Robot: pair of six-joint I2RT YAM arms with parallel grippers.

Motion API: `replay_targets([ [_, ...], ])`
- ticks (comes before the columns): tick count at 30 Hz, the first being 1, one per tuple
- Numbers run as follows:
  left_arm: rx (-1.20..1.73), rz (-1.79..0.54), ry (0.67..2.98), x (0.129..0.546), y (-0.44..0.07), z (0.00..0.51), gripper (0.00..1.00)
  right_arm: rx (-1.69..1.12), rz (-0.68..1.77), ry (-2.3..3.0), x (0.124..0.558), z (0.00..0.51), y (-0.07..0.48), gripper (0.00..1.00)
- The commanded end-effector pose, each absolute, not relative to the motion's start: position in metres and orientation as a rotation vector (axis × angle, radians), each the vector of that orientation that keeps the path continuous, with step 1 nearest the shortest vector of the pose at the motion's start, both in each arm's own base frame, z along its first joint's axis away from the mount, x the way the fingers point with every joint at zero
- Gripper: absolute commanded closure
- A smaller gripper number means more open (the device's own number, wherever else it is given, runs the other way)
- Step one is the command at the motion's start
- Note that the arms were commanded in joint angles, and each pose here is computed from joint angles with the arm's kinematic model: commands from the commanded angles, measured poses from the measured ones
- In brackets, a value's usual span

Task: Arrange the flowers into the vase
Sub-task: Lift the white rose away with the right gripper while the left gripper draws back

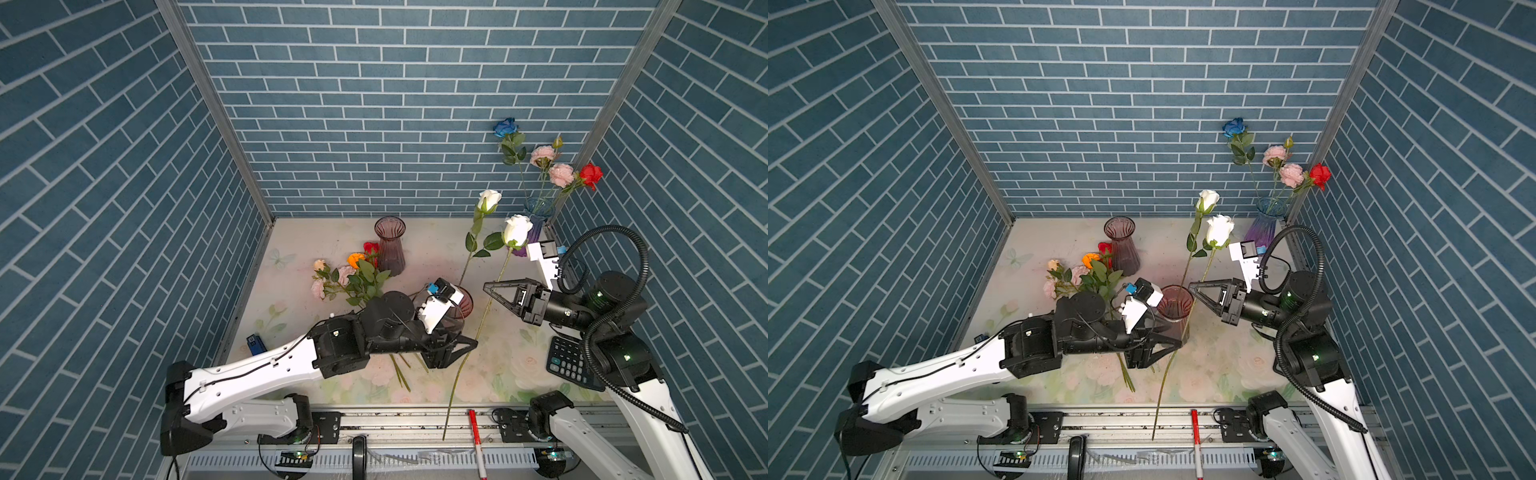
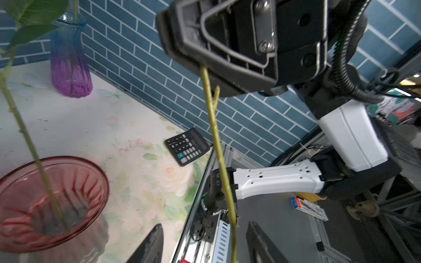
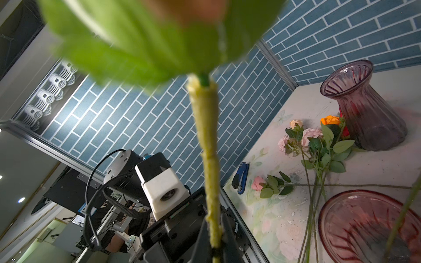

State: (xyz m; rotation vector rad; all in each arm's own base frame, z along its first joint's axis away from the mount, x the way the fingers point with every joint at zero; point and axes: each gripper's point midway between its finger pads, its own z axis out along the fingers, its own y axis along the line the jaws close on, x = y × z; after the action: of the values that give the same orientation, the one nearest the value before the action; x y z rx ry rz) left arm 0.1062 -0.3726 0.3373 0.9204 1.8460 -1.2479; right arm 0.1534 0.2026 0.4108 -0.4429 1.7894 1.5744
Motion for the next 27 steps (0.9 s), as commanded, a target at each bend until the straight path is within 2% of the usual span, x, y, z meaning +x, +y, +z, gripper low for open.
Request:
replay_targets([
  [1,0.758,-1.091,1.939,0.131,-0.339,0.312,0.33,-0.505,1.474,1.733,0.157,0.440,0.201,1.00],
  [7,0.419,-0.836,2.071,0.155,-0.256,0.246,0.32,-0.495,1.063,1.644,0.195,0.499,0.180,1.00],
  [14,0.205,-0.820,2.008,0.155,-0.193,0.193,0.33,-0.357,0.796,1.348,0.236,0.561,0.152,1.00],
  [15,0.193,-0.838,1.995,0.154,-0.190,0.190,0.31,-0.353,0.777,1.351,0.243,0.562,0.152,1.00],
  [16,0.190,-0.865,1.975,0.152,-0.189,0.190,0.25,-0.354,0.769,1.356,0.248,0.562,0.154,1.00],
  [18,0.189,-0.884,1.953,0.150,-0.186,0.191,0.01,-0.355,0.769,1.375,0.258,0.559,0.157,1.00],
  [27,0.087,-0.889,1.932,0.153,-0.168,0.178,0.00,-0.406,0.776,1.444,0.275,0.530,0.170,1.00],
])
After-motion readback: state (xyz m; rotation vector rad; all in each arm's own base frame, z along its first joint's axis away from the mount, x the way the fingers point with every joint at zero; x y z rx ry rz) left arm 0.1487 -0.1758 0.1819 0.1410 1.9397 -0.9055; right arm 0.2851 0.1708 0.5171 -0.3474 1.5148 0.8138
